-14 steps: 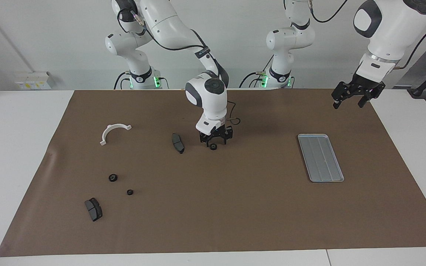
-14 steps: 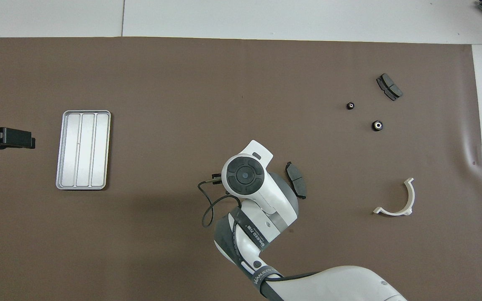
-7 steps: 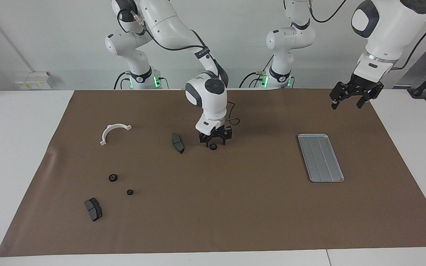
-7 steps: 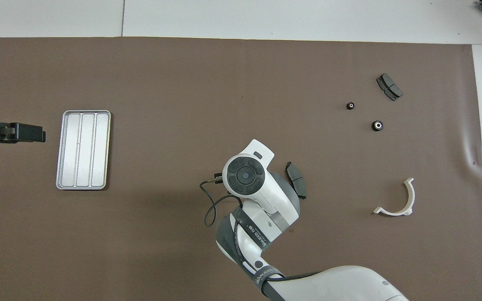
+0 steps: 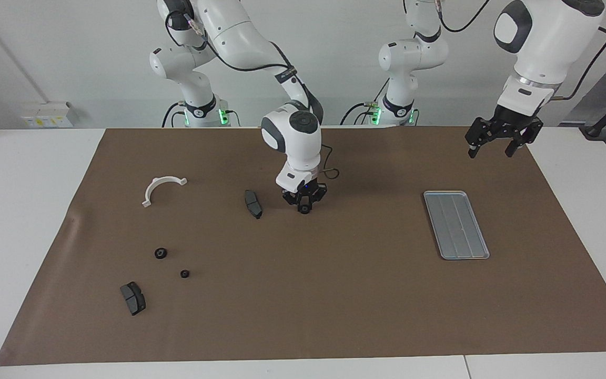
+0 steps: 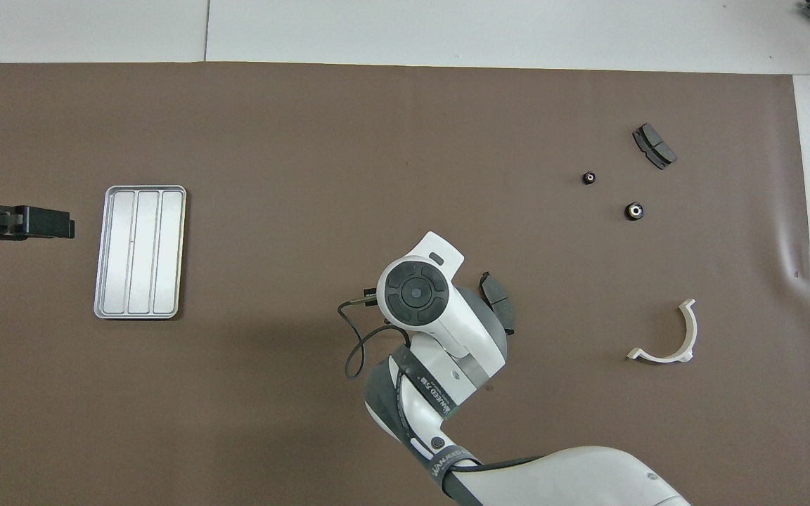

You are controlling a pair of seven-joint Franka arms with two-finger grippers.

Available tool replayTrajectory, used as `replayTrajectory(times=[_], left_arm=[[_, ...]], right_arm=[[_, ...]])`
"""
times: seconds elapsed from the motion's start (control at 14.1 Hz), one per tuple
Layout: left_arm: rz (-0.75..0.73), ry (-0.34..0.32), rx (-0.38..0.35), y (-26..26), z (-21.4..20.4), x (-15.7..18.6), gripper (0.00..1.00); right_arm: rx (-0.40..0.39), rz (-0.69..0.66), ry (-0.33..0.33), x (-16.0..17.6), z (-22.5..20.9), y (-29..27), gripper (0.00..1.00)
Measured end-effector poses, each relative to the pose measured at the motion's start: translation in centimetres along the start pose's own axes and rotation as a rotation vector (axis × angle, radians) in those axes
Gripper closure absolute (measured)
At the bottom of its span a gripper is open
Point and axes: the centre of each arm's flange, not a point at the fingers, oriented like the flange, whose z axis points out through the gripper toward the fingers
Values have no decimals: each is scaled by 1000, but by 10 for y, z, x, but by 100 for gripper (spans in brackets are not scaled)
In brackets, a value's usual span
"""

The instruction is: Place bearing gear from tray to pile

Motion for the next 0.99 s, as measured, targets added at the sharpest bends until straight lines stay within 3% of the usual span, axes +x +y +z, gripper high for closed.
replayTrajectory(times=[0.28,0.43,0.71,0.99], left_arm=[[1,2,0,0,-1,0,0],[1,1,0,0,-1,0,0],[1,-3,0,0,0,0,0],[0,-8,0,0,0,-1,0]], right_arm=[[-1,18,8,8,-6,9,66],[-5,62,9,22,-29,34,66],[-15,130,19,60,-95,144,66],[-34,91,8,80,-99,253,66]])
